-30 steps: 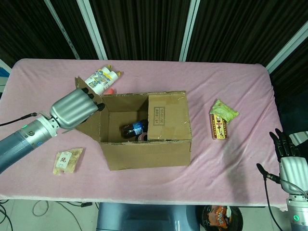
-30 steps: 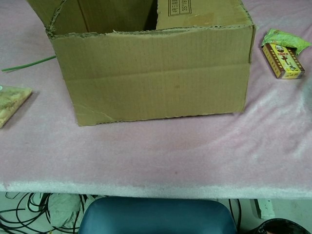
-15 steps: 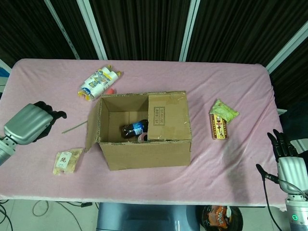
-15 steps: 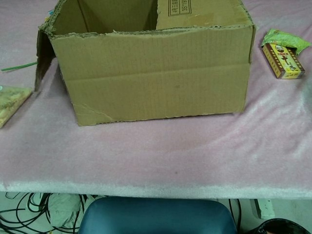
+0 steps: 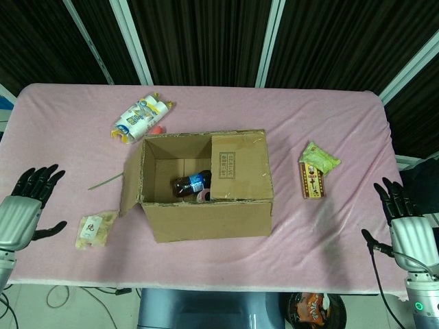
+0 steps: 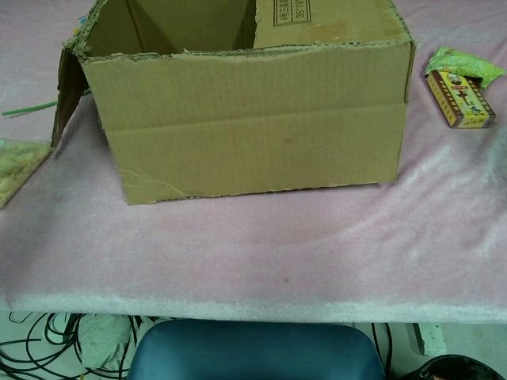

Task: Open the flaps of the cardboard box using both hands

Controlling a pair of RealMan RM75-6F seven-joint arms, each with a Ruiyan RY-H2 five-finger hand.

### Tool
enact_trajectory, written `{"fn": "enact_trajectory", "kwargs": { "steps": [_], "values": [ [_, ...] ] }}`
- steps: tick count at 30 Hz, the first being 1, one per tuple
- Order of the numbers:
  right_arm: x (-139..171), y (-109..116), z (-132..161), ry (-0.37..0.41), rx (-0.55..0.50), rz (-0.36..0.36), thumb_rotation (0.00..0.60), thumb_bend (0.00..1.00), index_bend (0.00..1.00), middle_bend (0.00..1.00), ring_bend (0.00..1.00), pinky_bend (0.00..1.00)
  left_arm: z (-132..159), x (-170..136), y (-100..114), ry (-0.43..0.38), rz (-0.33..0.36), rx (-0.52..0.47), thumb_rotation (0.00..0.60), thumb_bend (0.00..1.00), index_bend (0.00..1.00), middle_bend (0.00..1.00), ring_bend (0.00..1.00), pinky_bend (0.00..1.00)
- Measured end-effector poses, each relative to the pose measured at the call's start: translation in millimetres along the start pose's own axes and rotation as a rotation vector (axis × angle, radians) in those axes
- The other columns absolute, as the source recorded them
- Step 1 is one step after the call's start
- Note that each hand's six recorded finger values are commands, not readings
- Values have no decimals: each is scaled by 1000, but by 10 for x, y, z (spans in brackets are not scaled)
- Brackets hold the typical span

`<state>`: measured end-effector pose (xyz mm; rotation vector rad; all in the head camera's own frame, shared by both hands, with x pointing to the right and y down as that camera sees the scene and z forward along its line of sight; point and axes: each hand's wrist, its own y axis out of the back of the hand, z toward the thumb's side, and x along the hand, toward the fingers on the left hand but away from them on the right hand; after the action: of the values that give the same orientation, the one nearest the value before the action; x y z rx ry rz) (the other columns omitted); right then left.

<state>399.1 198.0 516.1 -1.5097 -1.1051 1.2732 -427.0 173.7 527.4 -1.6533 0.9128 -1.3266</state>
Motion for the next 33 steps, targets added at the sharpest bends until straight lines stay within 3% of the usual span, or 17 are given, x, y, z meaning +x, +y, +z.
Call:
{"fn": "enact_trajectory", "kwargs": {
  "steps": [5, 12, 16, 20, 25, 33],
  "values": [
    [-180, 110, 251, 73, -1, -4, 600, 280, 0, 0, 0, 212, -129, -193, -160, 66, 50, -9, 600, 110, 0, 0, 0, 0],
    [-602, 213, 844, 249, 44, 48, 600, 511, 15, 21, 43, 219, -304, -251, -330, 119, 46, -59, 600, 109, 0, 0, 0, 0],
    [-881, 287, 1320, 372, 65, 62, 600, 674, 186, 157, 158, 267, -335, -245, -370, 128, 31, -80, 600, 110, 0, 0, 0, 0],
    [-1162, 318, 1813, 475, 70, 68, 600, 797, 288, 232, 223, 315, -356, -234, -386, 133, 19, -103, 600, 110, 0, 0, 0, 0],
    [-1437, 215, 2395, 570, 53, 98, 600, 923, 371, 286, 265, 335, -375, -221, -398, 136, 5, -123, 600, 111, 0, 0, 0, 0],
    [-1767, -143, 3133, 668, 72, 159, 600, 946, 405, 314, 275, 342, -407, -197, -427, 150, -26, -150, 600, 111, 0, 0, 0, 0]
  ]
}}
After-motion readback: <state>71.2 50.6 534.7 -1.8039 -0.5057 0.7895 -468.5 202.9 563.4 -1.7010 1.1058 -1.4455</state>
